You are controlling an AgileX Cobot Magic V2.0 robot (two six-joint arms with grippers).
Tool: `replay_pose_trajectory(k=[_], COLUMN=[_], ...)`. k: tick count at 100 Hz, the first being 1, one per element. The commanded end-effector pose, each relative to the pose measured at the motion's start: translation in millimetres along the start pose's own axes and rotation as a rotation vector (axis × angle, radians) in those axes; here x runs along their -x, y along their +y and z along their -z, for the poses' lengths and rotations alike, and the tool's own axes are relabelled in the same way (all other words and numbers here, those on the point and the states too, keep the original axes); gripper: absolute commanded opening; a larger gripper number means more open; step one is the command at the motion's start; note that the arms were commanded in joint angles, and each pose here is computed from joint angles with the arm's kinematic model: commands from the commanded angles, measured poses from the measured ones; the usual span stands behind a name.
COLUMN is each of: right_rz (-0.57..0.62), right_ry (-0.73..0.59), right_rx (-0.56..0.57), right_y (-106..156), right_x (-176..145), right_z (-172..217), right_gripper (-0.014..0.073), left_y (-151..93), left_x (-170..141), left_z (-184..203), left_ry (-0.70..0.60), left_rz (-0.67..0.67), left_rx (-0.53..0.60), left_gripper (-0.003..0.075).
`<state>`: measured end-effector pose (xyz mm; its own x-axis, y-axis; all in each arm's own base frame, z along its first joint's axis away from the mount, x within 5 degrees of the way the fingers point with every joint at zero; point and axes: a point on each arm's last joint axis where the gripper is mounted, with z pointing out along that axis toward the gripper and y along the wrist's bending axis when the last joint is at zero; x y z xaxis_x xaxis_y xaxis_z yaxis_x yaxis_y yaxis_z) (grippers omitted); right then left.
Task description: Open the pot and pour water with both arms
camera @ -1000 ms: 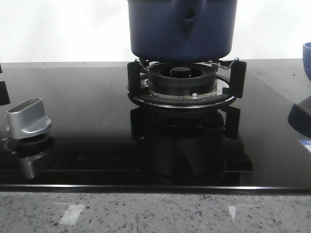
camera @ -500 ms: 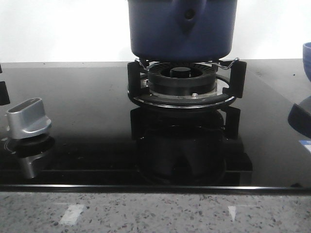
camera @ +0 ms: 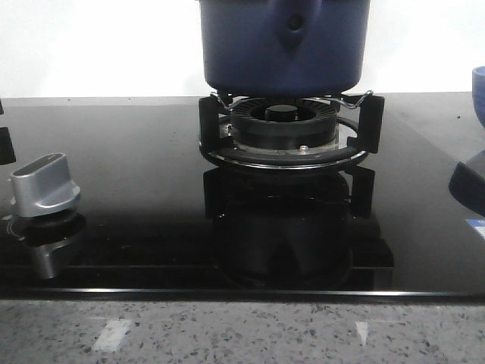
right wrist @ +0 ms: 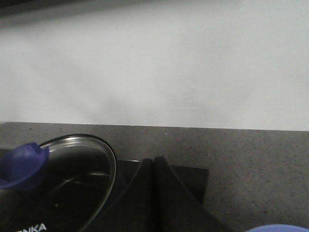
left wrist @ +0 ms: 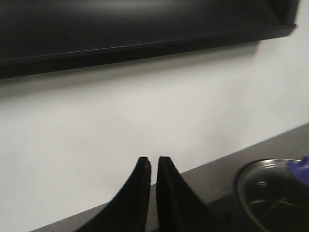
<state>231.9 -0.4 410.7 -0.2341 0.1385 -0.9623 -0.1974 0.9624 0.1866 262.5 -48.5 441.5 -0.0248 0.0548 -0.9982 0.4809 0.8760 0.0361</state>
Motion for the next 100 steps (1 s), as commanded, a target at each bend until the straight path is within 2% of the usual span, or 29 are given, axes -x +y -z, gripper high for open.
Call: replay_pose_trajectory(k=[1,16,24,34,66,82,100], right_rz=[0.054,0.124,0.135,0.141,0.153,0.159,0.158], right_ry=[-0.108,-0.109,-0.106,-0.115,-0.158,-0.178,-0.171], right_rx=[-0.060,-0.095,-0.103,-0.103,-0.107,-0.102,-0.097], right_y=[3,6,8,13,20,22,22], right_x=[2,-28,-47,-70,-142,-156,-159], right_z=[22,45,59,77,117,124,124], right_gripper=[-0.0053,-0.0053,-0.0054,-0.0055,-0.0055,-0.0055,-0.0055], left_y=[1,-10,-18,-31,-63,-69,-70], left_x=[3,-30,-51,-72,-125,-138,-139], left_z=[29,56,71,93,147,158,159], left_ry=[-0.079,-0.029,-0.018,-0.049,-0.129,-0.147,-0.150], left_rz=[0.019,-0.033,0.004,0.056,0.066,0.059,0.062], left_rx=[0.161,0.203,0.215,0.216,0.211,0.210,0.206], left_gripper=[-0.0020,-0.0020,-0.0020,-0.0020,-0.0020,-0.0020,-0.0020])
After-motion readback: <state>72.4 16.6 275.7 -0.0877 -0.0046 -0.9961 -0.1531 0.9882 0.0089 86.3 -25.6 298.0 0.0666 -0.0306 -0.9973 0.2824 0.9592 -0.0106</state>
